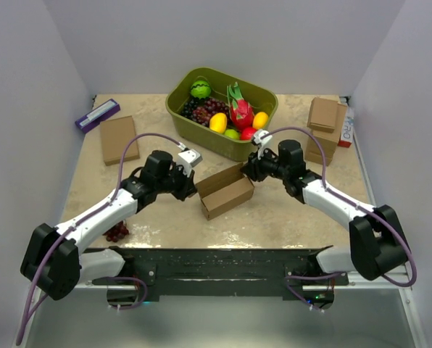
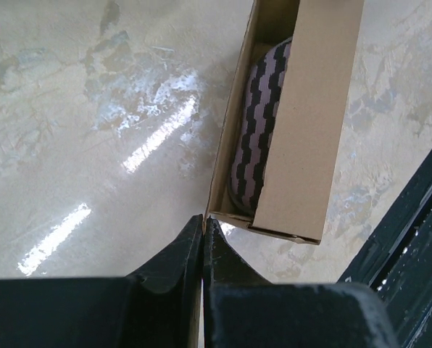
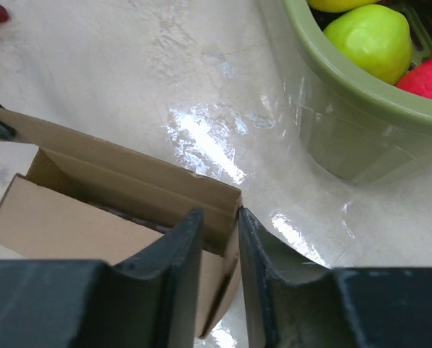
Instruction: Fold the paper box
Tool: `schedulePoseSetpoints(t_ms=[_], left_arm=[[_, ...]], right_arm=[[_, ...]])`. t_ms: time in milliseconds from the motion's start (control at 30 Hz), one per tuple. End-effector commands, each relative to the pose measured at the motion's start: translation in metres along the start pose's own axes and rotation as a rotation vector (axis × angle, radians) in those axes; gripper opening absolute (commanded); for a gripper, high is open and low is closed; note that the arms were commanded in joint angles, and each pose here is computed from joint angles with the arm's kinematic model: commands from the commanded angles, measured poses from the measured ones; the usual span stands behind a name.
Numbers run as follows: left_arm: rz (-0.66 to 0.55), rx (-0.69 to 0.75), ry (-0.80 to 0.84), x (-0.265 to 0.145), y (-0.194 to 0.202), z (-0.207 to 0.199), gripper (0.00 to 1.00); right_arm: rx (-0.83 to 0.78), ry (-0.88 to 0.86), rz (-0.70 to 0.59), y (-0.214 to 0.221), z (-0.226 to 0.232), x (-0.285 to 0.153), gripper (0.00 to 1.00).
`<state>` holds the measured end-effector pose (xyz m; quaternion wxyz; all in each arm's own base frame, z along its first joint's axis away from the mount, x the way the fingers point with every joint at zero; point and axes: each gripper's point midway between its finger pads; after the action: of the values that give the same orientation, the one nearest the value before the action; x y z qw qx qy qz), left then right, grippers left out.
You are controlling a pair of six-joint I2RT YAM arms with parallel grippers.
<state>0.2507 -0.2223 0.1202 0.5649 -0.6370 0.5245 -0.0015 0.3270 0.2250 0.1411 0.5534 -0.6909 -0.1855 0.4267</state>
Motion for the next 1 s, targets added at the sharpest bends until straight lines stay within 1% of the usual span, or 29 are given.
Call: schedulePoseSetpoints(t_ms=[0, 133, 233, 300, 333, 367, 433, 467, 533, 567, 633, 700, 733, 800, 833, 900, 933, 967], left_arm=[[-0.104, -0.002, -0.018, -0.003, -0.042, -0.005, 0.00], [-0.124, -0.014, -0.025, 0.000, -0.050, -0.004, 0.00], [-0.115, -0.014, -0.026, 0.003, -0.051, -0.003, 0.00], [-0.118, -0.014, -0.022, 0.005, -0.055, -0.004, 0.00], [-0.109, -0.013, -0.020, 0.007, -0.053, -0.004, 0.00], [-0.108, -0.014, -0.021, 0.008, -0.054, -0.003, 0.00], [-0.106, -0.012, -0.020, 0.010, -0.058, -0.004, 0.01], [-0.103, -0.011, -0.026, 0.011, -0.059, -0.002, 0.09], [-0.102, -0.008, -0.031, 0.011, -0.062, -0.002, 0.15], [-0.104, -0.009, -0.033, 0.010, -0.063, -0.002, 0.25], [-0.104, -0.009, -0.032, 0.009, -0.063, -0.003, 0.34], [-0.096, -0.014, -0.030, 0.008, -0.059, -0.003, 0.39], [-0.097, -0.017, -0.027, 0.007, -0.058, -0.004, 0.45], [-0.090, -0.029, -0.035, 0.006, -0.053, -0.003, 0.52], [-0.089, -0.032, -0.043, 0.005, -0.052, -0.002, 0.57], [-0.092, -0.042, -0.083, 0.000, -0.049, 0.004, 0.63], [-0.093, -0.047, -0.101, -0.002, -0.049, 0.007, 0.68], [-0.094, -0.053, -0.130, -0.004, -0.047, 0.012, 0.70]], right_arm=[[-0.011, 0.020, 0.010, -0.013, 0.013, 0.003, 0.18], [-0.011, 0.036, 0.042, -0.007, 0.023, 0.005, 0.18], [0.030, 0.050, 0.039, -0.006, 0.030, 0.002, 0.17], [0.040, 0.073, 0.038, -0.006, 0.033, -0.001, 0.15], [0.058, 0.084, 0.041, -0.006, 0.034, -0.002, 0.15], [0.066, 0.132, 0.054, -0.001, 0.031, -0.003, 0.15], [0.091, 0.158, 0.034, -0.004, 0.032, -0.009, 0.15], [0.100, 0.172, 0.040, 0.002, 0.034, -0.012, 0.15], [0.112, 0.208, 0.013, -0.001, 0.031, -0.019, 0.15], [0.119, 0.221, 0.022, 0.006, 0.030, -0.022, 0.15], [0.116, 0.242, 0.016, 0.005, 0.028, -0.027, 0.15], [0.114, 0.240, 0.018, 0.006, 0.029, -0.030, 0.15], [0.113, 0.239, 0.017, 0.006, 0.029, -0.031, 0.15], [0.118, 0.239, 0.018, 0.007, 0.030, -0.031, 0.15], [0.118, 0.239, 0.016, 0.007, 0.030, -0.031, 0.15], [0.123, 0.240, 0.019, 0.008, 0.030, -0.032, 0.15], [0.123, 0.240, 0.019, 0.008, 0.030, -0.032, 0.15], [0.125, 0.240, 0.018, 0.008, 0.030, -0.032, 0.15]])
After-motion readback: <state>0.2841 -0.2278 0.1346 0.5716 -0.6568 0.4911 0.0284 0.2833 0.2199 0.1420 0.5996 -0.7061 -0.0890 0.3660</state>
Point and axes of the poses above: each gripper's point midway between its finger pads, its own x axis out along the fingers, its own z axis along the line the jaws close on, y = z × x, and after that the axes turned 11 degrees about -x, right-handed
